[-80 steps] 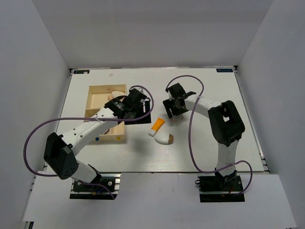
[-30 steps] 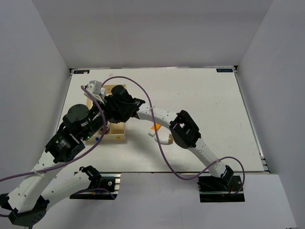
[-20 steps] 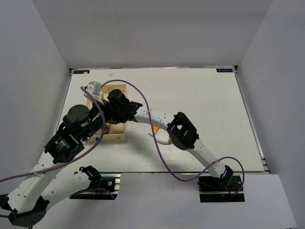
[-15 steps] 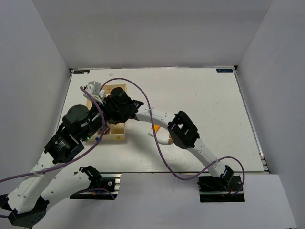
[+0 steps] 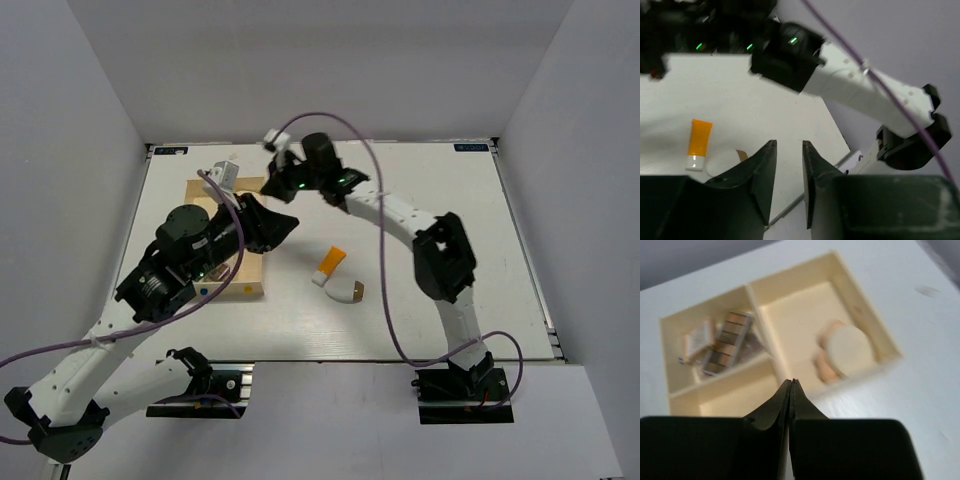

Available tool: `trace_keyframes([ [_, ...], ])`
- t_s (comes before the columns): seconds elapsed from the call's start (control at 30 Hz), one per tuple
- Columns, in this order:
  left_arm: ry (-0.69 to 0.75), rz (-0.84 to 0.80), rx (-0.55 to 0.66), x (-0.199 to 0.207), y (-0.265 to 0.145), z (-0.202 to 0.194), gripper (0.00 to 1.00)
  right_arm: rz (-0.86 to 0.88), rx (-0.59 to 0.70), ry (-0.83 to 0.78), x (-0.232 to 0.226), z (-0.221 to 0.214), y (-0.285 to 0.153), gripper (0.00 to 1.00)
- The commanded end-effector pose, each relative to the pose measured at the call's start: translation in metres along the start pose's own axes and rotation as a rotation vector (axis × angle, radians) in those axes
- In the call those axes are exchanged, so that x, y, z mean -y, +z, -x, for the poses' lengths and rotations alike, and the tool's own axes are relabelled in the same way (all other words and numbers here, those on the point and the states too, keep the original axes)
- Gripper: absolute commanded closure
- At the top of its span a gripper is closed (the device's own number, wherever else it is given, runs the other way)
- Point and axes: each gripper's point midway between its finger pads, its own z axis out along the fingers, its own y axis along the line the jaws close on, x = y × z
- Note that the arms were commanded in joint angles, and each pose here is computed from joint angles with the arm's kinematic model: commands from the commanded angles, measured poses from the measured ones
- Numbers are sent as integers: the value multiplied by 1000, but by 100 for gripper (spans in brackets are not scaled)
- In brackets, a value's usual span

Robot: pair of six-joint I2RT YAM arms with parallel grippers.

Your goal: Organize the makeup

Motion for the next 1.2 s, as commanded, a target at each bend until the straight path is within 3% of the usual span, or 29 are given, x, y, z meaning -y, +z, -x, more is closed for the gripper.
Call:
trace_keyframes([
  [0.0,-8,-72,-112,8,24,-25,64,-161,-69,34,54,-10,-75,100],
  [0.1,-15,0,-271,-16,52,-65,76,-213,-208,85,71,-59,-126,100],
  [0.13,-16,50,-326,-28,56,-79,93,-217,-288,126,70,-91,-145,100],
  [0.17,-1,77,-360,-36,61,-87,100,-225,-294,130,66,-91,-158,100],
  [0.3,34,213,-499,-77,89,-126,100,-277,-344,254,65,-129,-215,99],
  [0.33,40,239,-519,-84,92,-132,100,-268,-350,266,60,-135,-221,82],
  [0.37,66,251,-543,-89,95,-140,88,-260,-341,254,53,-133,-229,55],
  [0.4,77,285,-582,-100,104,-151,79,-268,-366,295,47,-152,-240,45],
  [0.43,87,314,-612,-108,106,-159,62,-266,-369,305,42,-156,-244,37],
  [0.57,147,408,-699,-136,123,-177,26,-312,-349,322,31,-164,-269,29],
  [0.63,174,442,-730,-149,132,-186,19,-336,-360,323,28,-170,-278,22],
  [0.9,258,541,-806,-182,154,-209,15,-352,-341,331,23,-174,-294,21],
  [1.17,307,538,-848,-190,171,-221,18,-375,-322,350,27,-174,-303,21],
])
